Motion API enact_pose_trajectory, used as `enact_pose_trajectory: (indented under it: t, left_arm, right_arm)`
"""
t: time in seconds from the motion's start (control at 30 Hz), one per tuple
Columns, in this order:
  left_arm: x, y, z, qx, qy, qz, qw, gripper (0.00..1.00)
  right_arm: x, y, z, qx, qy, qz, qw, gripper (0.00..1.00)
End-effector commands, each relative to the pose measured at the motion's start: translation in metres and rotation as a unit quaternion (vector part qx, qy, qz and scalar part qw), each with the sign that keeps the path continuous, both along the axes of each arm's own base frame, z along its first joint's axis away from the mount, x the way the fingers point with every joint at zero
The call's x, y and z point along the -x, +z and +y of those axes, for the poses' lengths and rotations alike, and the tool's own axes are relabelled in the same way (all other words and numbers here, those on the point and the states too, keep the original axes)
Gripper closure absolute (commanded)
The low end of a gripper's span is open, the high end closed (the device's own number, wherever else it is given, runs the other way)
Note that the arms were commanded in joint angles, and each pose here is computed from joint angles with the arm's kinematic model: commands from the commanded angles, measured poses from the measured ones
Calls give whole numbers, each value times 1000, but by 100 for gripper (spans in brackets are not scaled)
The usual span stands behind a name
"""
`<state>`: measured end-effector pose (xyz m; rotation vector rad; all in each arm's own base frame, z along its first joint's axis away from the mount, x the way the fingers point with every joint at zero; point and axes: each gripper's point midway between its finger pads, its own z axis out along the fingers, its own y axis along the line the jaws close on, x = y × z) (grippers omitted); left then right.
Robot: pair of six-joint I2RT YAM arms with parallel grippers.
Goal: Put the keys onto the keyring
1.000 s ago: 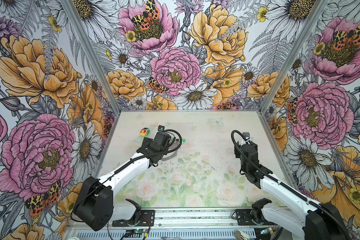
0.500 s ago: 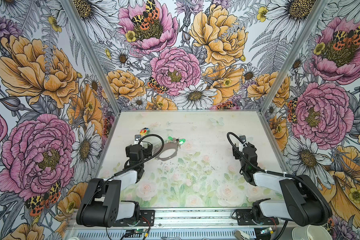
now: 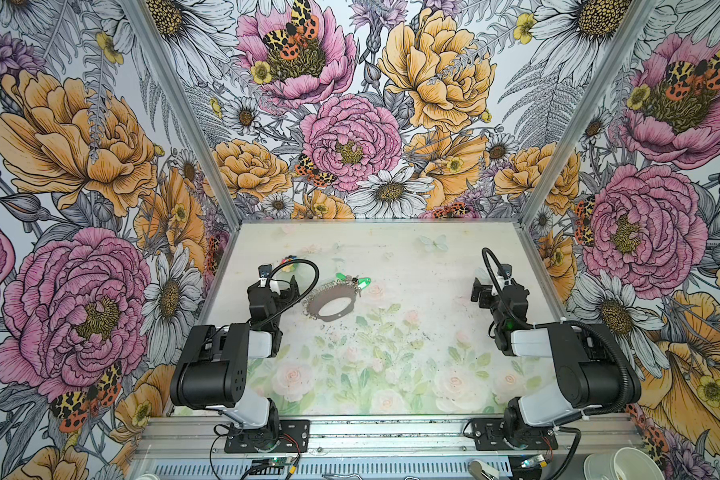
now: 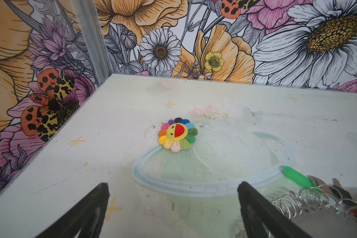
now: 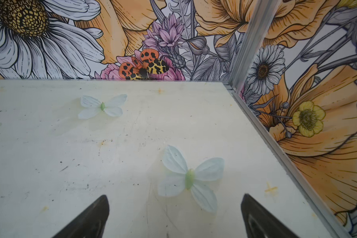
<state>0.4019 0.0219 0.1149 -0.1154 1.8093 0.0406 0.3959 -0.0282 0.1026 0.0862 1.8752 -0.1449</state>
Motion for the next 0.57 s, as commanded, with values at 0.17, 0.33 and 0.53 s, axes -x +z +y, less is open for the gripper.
enact_pose_trajectory:
  t: [0.17,0.33,0.53]
  left_arm:
    - [-4,15,-2,3,2,-28,1000,2]
    - [-4,14,-2,3,2,-28,1000,1]
    - [-4,14,-1,3,3,-28,1000,1]
  right_arm:
    - [-4,13,1,-16,1,-30,999,0]
    - [-1,13,16,-11,46,-34,998,0]
    - [-7,10,7,-20,24,-17,999,1]
